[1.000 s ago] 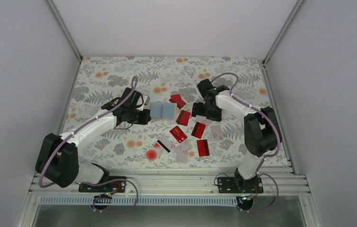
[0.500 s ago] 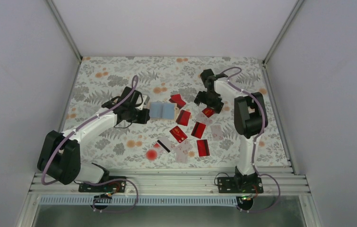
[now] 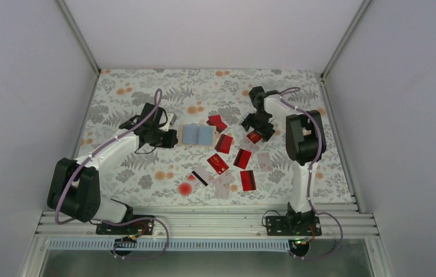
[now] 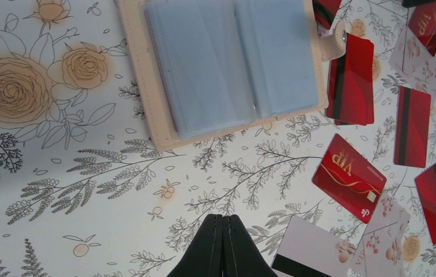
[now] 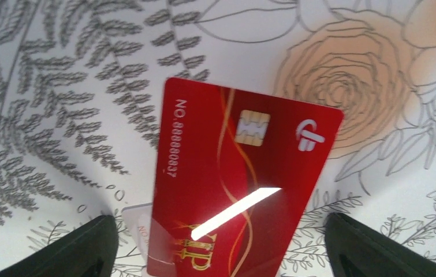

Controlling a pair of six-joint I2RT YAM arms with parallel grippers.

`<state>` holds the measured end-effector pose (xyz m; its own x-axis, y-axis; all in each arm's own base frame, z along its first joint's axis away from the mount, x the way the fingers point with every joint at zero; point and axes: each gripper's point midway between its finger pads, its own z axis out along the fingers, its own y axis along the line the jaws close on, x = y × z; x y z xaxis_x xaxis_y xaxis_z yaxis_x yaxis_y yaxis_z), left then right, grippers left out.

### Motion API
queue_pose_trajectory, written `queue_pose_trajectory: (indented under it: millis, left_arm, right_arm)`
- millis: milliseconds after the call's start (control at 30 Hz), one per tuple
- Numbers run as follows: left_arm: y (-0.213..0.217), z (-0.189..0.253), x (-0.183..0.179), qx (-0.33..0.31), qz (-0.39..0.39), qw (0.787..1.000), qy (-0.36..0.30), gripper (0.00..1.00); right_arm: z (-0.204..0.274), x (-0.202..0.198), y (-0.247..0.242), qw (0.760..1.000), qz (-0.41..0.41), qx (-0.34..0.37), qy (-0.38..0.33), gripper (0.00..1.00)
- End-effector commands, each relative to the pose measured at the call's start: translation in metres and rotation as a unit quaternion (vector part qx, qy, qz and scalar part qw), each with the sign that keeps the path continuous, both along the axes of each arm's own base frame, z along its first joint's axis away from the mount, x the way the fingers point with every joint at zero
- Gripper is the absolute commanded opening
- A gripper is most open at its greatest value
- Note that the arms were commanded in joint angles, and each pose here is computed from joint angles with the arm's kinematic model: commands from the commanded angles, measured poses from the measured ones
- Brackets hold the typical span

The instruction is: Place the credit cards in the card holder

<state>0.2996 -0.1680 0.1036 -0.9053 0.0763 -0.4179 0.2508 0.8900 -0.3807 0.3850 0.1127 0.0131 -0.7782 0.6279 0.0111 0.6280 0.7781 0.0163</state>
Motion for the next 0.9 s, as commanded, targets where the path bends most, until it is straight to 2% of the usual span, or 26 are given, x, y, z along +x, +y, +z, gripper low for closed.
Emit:
queue_pose_trajectory:
  millis: [0, 367, 867]
  left_arm:
    - [-0.001, 0.004, 0.009, -0.008, -0.014, 1.0, -0.013, 0.02]
    - [0.003, -0.001, 0.01, -0.014, -0.014, 1.0, -0.006, 0.02]
    - [0.007, -0.004, 0.014, -0.015, -0.013, 1.0, -0.003, 0.02]
  right_arm:
    - [-0.022, -0.019, -0.013, 0.999, -0.036, -0.008, 0.031, 0.88]
    - [-0.044, -0.03, -0.016, 0.997, -0.04, -0.016, 0.061, 0.8]
    - [-0.063, -0.036, -0.009, 0.997, -0.043, 0.006, 0.07, 0.55]
